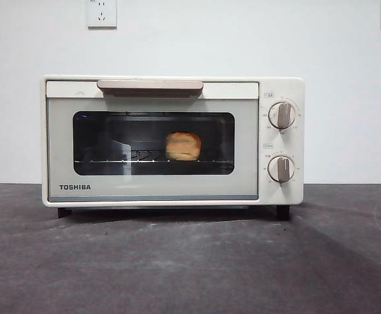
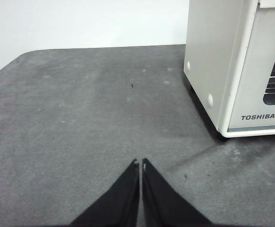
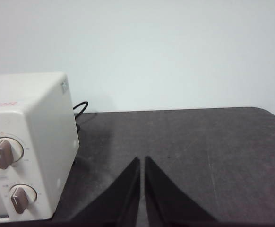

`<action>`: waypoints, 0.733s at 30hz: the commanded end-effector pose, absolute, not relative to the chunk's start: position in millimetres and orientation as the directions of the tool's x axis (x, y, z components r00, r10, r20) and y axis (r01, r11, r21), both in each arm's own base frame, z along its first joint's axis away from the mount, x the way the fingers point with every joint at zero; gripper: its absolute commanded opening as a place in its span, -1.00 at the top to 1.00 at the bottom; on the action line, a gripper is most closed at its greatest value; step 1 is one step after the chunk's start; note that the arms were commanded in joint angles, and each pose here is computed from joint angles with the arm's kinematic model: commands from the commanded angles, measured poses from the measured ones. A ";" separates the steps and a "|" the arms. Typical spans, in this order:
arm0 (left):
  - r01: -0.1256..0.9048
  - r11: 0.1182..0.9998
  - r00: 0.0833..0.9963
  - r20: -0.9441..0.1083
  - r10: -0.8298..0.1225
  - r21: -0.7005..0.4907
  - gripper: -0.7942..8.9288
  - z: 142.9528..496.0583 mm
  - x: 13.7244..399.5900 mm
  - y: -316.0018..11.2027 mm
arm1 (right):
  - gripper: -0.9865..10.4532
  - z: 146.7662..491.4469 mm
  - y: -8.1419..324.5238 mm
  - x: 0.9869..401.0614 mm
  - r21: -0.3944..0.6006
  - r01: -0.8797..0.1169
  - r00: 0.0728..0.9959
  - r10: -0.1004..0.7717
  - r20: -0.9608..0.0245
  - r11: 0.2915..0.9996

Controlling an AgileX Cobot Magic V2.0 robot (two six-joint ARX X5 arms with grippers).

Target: The left arm flap open the oven, the right arm pick bread and place it into oven, the left arm flap close the oven

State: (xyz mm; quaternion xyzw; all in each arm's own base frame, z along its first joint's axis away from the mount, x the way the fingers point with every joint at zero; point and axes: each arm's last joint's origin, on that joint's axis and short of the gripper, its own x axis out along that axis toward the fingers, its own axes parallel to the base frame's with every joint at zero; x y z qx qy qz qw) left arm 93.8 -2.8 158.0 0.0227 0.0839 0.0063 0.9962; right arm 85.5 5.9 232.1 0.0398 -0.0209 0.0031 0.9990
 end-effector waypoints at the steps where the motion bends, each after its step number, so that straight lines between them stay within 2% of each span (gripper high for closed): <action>1: -0.010 0.999 0.982 -0.189 0.018 0.046 0.80 151.3 94.5 -2.9 | 0.80 226.6 5.1 82.4 0.082 -0.006 0.997 0.000 0.077 0.997; 4: -0.010 0.999 0.982 -0.189 0.018 0.046 0.80 151.3 94.5 -2.9 | 0.80 218.0 4.9 81.2 0.083 -0.006 0.996 -0.001 0.087 0.997; 12: -0.010 0.999 0.982 -0.188 0.018 0.046 0.80 151.4 94.5 -2.9 | 0.80 190.3 5.2 89.5 0.105 0.007 1.000 -0.006 -0.003 0.994; 15: -0.010 0.999 0.982 -0.189 0.018 0.046 0.80 151.3 94.5 -2.9 | 0.80 175.0 5.6 93.1 0.130 0.010 0.999 -0.004 -0.047 0.991; 19: -0.010 0.999 0.982 -0.188 0.018 0.046 0.80 151.4 94.5 -2.9 | 0.80 153.8 7.5 96.5 0.174 -0.027 0.992 0.049 -0.120 0.984; 22: -0.010 0.999 0.982 -0.188 0.018 0.046 0.80 151.4 94.5 -2.9 | 0.80 148.5 7.6 95.5 0.160 -0.027 0.982 0.056 -0.179 0.987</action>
